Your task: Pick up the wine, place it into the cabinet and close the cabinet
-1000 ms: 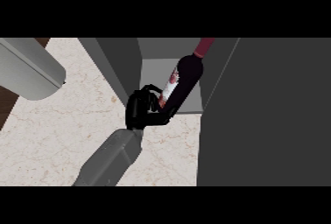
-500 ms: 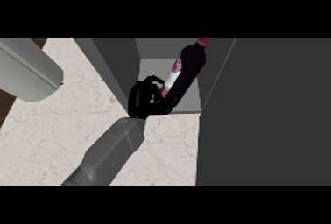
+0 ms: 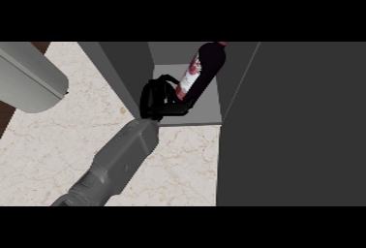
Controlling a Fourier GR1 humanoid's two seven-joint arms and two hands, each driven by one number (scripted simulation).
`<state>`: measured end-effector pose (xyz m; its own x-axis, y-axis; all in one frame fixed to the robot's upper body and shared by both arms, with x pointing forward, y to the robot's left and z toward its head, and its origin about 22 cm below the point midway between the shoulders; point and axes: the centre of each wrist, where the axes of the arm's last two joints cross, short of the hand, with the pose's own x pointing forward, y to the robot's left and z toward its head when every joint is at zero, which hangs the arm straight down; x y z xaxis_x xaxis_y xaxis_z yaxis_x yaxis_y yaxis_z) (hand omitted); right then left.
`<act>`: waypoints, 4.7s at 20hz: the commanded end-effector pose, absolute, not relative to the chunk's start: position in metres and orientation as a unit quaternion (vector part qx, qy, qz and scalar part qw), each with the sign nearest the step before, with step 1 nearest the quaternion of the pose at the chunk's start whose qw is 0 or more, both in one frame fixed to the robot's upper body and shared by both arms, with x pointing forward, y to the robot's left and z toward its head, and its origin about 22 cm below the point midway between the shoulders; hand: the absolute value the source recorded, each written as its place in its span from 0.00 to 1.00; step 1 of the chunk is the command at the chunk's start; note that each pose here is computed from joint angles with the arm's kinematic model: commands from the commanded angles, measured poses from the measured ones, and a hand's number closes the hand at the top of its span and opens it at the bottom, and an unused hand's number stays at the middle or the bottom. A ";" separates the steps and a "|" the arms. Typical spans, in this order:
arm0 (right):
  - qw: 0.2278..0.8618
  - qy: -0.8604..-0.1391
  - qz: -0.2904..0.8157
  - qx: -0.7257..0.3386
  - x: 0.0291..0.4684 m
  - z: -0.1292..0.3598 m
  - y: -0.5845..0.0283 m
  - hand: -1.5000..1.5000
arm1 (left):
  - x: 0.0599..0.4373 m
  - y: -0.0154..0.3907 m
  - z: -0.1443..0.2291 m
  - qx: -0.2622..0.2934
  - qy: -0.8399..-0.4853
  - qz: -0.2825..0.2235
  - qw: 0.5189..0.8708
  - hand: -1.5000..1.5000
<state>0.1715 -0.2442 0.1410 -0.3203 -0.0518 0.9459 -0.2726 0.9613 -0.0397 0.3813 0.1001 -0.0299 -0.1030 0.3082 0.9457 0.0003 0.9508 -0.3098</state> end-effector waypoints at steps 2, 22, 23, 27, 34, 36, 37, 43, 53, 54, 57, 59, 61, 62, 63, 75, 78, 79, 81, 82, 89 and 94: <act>0.569 -0.811 0.100 0.094 0.176 0.158 -0.245 0.00 | 0.390 0.104 -0.026 -0.094 -0.734 0.116 0.662 1.00; 0.561 -0.817 0.100 0.092 0.198 0.136 -0.247 0.00 | 0.395 0.115 -0.029 -0.033 -0.773 0.158 0.614 0.00; 0.567 -0.811 0.108 0.098 0.189 0.141 -0.247 0.00 | 0.385 0.119 -0.043 -0.040 -0.770 0.155 0.618 0.00; 0.569 -0.811 0.095 0.098 0.173 0.148 -0.235 0.00 | 0.396 0.116 -0.027 -0.053 -0.789 0.140 0.596 0.00; 0.573 -0.807 0.113 0.088 0.165 0.158 -0.243 0.00 | 0.379 0.111 -0.043 -0.065 -0.795 0.126 0.589 0.00; 0.578 -0.806 0.103 0.076 0.175 0.138 -0.253 0.00 | 0.380 0.125 -0.041 -0.062 -0.800 0.121 0.584 0.00; 0.575 -0.807 0.104 0.085 0.165 0.142 -0.244 0.00 | 0.380 0.121 -0.038 -0.066 -0.798 0.126 0.586 0.00; 0.576 -0.809 0.087 0.073 0.175 0.149 -0.248 0.00 | 0.363 0.105 -0.024 -0.112 -0.798 0.076 0.587 0.00; 0.577 -0.807 0.092 0.085 0.161 0.143 -0.246 0.00 | 0.289 0.118 0.028 -0.189 -0.784 0.025 0.590 0.00; 0.574 -0.810 0.090 0.080 0.161 0.163 -0.228 0.00 | 0.279 0.140 0.025 -0.185 -0.787 0.028 0.588 0.00; 0.572 -0.809 0.106 0.083 0.162 0.160 -0.239 0.00 | 0.250 0.126 0.044 -0.171 -0.794 0.041 0.582 0.00; 0.567 -0.813 0.101 0.087 0.167 0.170 -0.222 0.00 | 0.229 0.136 0.033 -0.191 -0.792 0.031 0.579 0.00; 0.569 -0.809 0.123 0.081 0.172 0.161 -0.226 0.00 | 0.221 0.155 0.056 -0.187 -0.791 0.040 0.581 0.00; 0.574 -0.804 0.131 0.085 0.169 0.167 -0.239 0.00 | 0.210 0.146 0.064 -0.195 -0.788 0.046 0.582 0.00; 0.567 -0.808 0.137 0.084 0.168 0.160 -0.233 1.00 | 0.206 0.147 0.064 -0.178 -0.792 0.042 0.582 0.00; 0.584 -0.731 0.310 0.169 0.151 0.158 -0.211 1.00 | 0.149 0.215 0.079 -0.105 -0.813 0.067 0.569 0.00; 0.600 -0.706 0.307 0.217 0.131 0.166 -0.203 1.00 | 0.148 0.236 0.079 -0.091 -0.821 0.083 0.558 0.00; 0.591 -0.706 0.315 0.231 0.126 0.171 -0.204 1.00 | 0.143 0.241 0.082 -0.089 -0.819 0.088 0.561 0.00; 0.582 -0.708 0.308 0.256 0.119 0.170 -0.196 1.00 | 0.139 0.259 0.091 -0.091 -0.814 0.092 0.566 0.00; 0.582 -0.709 0.313 0.245 0.116 0.174 -0.185 1.00 | 0.126 0.261 0.088 -0.094 -0.815 0.092 0.564 0.00; 0.566 -0.720 0.314 0.251 0.117 0.184 -0.142 1.00 | 0.118 0.301 0.105 -0.083 -0.818 0.092 0.562 0.00; 0.549 -0.729 0.339 0.229 0.128 0.184 -0.102 1.00 | 0.118 0.336 0.092 -0.077 -0.827 0.088 0.550 0.00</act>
<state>0.1282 -0.1276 0.1780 -0.2366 0.0368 0.9709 -0.7032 0.6831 -0.1973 0.1140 0.3144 0.0875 -0.3669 0.2364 0.8997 0.0319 0.9698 -0.2418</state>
